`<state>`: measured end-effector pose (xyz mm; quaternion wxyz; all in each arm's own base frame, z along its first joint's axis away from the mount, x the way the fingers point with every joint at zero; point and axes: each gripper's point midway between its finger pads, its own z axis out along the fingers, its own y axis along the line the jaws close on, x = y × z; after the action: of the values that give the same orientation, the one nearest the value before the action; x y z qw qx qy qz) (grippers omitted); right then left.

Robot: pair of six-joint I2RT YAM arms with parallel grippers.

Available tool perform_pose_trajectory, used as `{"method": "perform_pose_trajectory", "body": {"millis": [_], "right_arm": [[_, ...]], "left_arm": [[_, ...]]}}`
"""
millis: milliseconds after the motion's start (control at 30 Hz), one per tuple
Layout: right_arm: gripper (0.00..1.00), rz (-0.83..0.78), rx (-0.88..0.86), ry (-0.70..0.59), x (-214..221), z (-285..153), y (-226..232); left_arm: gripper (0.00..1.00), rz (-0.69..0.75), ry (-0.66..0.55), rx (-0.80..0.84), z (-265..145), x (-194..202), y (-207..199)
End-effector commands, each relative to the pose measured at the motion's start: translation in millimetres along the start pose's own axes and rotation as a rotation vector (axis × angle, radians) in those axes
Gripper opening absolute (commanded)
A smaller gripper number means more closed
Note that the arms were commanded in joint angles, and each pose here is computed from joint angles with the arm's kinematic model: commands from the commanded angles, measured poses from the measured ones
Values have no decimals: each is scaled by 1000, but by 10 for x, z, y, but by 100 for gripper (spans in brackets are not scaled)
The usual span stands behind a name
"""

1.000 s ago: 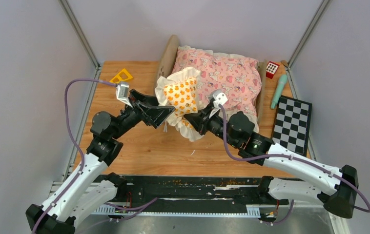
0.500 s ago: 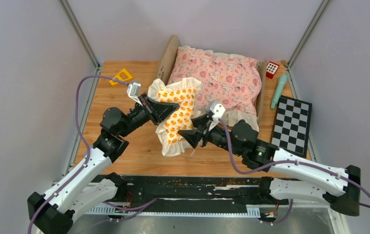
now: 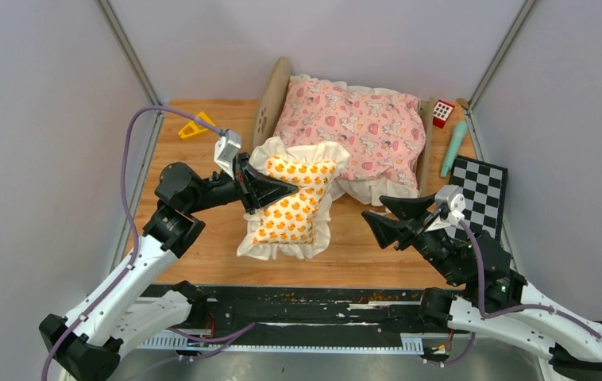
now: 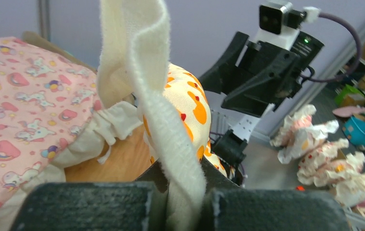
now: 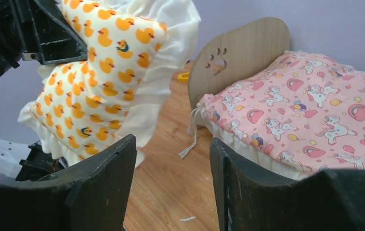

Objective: Set up the pet bed
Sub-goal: Adjust the pillow.

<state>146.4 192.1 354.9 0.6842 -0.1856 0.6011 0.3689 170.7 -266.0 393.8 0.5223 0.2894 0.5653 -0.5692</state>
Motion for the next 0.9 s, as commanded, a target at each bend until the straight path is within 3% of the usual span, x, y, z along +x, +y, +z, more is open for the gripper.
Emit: {"method": "perform_pose_trajectory", "body": {"millis": [0, 200, 367, 567, 600, 633, 667, 700, 767, 800, 867], "right_arm": [[59, -43, 46, 27, 127, -91, -134], [76, 32, -181, -37, -26, 6, 336], [91, 128, -294, -40, -65, 429, 743], [91, 179, -277, -7, 33, 880, 900], [85, 178, -281, -9, 40, 912, 917], [74, 175, -291, -11, 51, 928, 939], [48, 178, -299, -20, 37, 932, 954], [31, 183, -306, -32, 15, 920, 961], [9, 198, -297, -55, -8, 872, 924], [2, 211, -282, -74, -62, 828, 880], [0, 226, -251, -92, -103, 756, 797]], "left_arm": [[0, 113, 60, 229, -53, -19, -421], [2, 158, 93, 263, -90, 23, -473], [3, 165, 102, 261, -97, 60, -453], [3, 164, 99, 279, -107, 51, -491], [3, 166, 96, 282, -108, 44, -501], [3, 167, 94, 282, -110, 38, -503], [5, 169, 94, 284, -114, 38, -511], [14, 170, 94, 278, -116, 39, -506], [44, 170, 105, 248, -129, 65, -464], [56, 177, 108, 229, -138, 68, -443], [71, 198, 107, 185, -165, 74, -393]]}}
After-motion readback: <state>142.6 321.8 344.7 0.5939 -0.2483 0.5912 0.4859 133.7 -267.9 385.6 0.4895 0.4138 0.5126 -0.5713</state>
